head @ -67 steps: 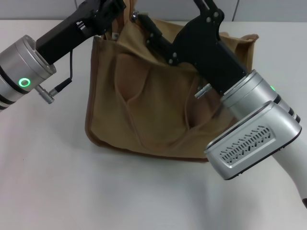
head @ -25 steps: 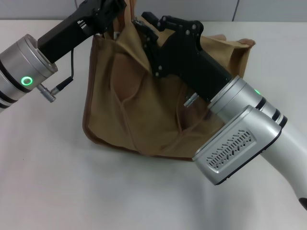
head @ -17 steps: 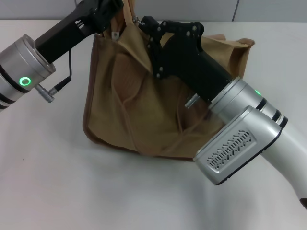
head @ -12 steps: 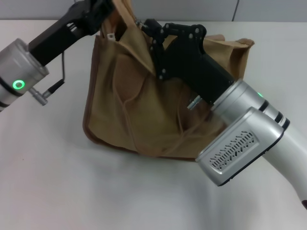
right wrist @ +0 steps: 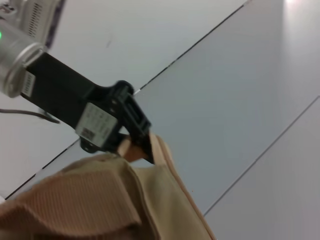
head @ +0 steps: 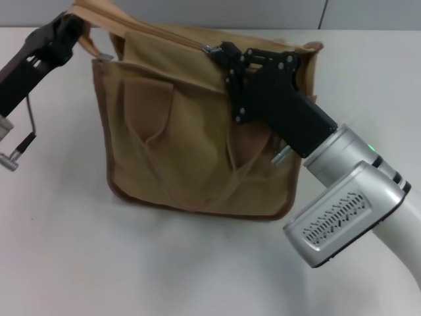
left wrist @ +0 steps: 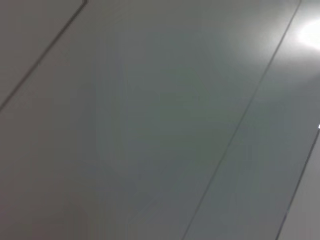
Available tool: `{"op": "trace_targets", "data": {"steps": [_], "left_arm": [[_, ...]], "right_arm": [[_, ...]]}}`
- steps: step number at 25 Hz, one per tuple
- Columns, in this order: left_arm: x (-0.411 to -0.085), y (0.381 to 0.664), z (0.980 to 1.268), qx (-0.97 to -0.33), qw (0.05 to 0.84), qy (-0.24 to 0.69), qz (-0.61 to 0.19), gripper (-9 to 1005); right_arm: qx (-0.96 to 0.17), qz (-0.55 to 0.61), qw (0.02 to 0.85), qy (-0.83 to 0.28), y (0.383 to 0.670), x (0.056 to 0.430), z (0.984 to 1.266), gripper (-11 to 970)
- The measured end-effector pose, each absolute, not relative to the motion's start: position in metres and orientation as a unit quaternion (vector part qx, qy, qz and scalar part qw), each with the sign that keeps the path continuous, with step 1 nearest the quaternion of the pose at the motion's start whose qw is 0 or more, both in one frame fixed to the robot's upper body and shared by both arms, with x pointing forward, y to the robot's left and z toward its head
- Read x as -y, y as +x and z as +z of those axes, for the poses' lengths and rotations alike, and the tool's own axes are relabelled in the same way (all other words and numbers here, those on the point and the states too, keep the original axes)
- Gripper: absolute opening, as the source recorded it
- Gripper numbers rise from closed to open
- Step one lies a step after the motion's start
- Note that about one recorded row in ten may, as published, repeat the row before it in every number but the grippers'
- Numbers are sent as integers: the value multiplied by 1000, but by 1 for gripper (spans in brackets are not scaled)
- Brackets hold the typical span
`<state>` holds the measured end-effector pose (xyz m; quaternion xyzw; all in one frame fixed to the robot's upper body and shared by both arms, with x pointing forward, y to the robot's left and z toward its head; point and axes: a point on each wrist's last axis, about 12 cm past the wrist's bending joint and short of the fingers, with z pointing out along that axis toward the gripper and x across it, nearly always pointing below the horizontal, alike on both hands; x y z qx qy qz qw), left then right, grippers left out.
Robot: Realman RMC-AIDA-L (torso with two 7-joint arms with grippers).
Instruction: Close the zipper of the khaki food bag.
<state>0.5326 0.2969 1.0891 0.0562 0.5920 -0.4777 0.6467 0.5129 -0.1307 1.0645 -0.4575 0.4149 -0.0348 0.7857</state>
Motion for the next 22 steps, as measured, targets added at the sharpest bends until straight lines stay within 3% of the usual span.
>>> {"op": "trace_targets", "data": {"steps": [22], "left_arm": [[-304,532,1086,-602,649,46,-462,129]], "right_arm": [[-493,-22,789,-366,478,187,1038,13]]}}
